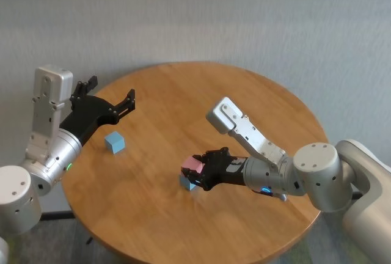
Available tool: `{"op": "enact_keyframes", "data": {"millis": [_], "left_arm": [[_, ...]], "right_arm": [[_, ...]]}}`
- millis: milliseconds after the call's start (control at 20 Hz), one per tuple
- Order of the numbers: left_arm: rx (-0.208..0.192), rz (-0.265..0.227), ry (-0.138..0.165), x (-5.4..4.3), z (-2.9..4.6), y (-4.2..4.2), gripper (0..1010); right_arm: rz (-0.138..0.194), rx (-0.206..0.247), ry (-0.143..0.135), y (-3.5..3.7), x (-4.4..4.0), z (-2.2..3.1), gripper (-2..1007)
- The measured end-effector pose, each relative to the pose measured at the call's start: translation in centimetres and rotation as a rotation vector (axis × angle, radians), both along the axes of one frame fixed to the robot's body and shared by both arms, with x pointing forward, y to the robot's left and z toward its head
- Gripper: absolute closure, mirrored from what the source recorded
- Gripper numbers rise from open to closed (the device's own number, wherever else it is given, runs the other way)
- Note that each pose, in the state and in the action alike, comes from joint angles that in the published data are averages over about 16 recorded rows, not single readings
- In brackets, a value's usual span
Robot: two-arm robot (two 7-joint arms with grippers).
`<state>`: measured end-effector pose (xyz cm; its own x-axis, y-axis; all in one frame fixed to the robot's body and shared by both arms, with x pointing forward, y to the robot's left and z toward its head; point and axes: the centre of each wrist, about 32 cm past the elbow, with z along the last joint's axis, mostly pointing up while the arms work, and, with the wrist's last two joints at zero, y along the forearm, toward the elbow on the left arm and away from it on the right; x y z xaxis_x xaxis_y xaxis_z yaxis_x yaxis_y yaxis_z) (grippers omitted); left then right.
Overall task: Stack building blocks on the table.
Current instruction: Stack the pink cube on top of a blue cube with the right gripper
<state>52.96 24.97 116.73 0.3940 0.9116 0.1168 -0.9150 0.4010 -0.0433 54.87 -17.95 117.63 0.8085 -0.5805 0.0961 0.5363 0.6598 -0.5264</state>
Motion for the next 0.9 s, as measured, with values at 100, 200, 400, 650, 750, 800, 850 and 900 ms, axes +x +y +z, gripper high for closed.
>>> {"op": "enact_keyframes", "data": {"millis": [100, 200, 400, 650, 750, 800, 850, 900], "left_arm": [[0.0, 0.0, 0.0, 0.0, 0.0, 0.0, 9], [0.0, 0.0, 0.0, 0.0, 0.0, 0.0, 9], [0.0, 0.0, 0.0, 0.0, 0.0, 0.0, 9], [0.0, 0.0, 0.0, 0.0, 0.0, 0.0, 9], [0.0, 0.0, 0.0, 0.0, 0.0, 0.0, 9], [0.0, 0.0, 0.0, 0.0, 0.0, 0.0, 9], [0.0, 0.0, 0.0, 0.0, 0.0, 0.0, 9], [0.0, 0.0, 0.0, 0.0, 0.0, 0.0, 9]], "right_arm": [[-0.002, -0.001, 0.002, 0.03, 0.03, -0.02, 646], [-0.005, -0.001, 0.005, 0.07, 0.07, -0.03, 646], [-0.011, -0.002, 0.013, 0.17, 0.16, -0.05, 646], [-0.017, -0.004, 0.024, 0.25, 0.27, -0.06, 646], [-0.019, -0.005, 0.027, 0.27, 0.3, -0.06, 646], [-0.02, -0.005, 0.028, 0.28, 0.31, -0.06, 646], [-0.021, -0.005, 0.029, 0.29, 0.32, -0.06, 646], [-0.022, -0.006, 0.03, 0.29, 0.34, -0.06, 646]]}}
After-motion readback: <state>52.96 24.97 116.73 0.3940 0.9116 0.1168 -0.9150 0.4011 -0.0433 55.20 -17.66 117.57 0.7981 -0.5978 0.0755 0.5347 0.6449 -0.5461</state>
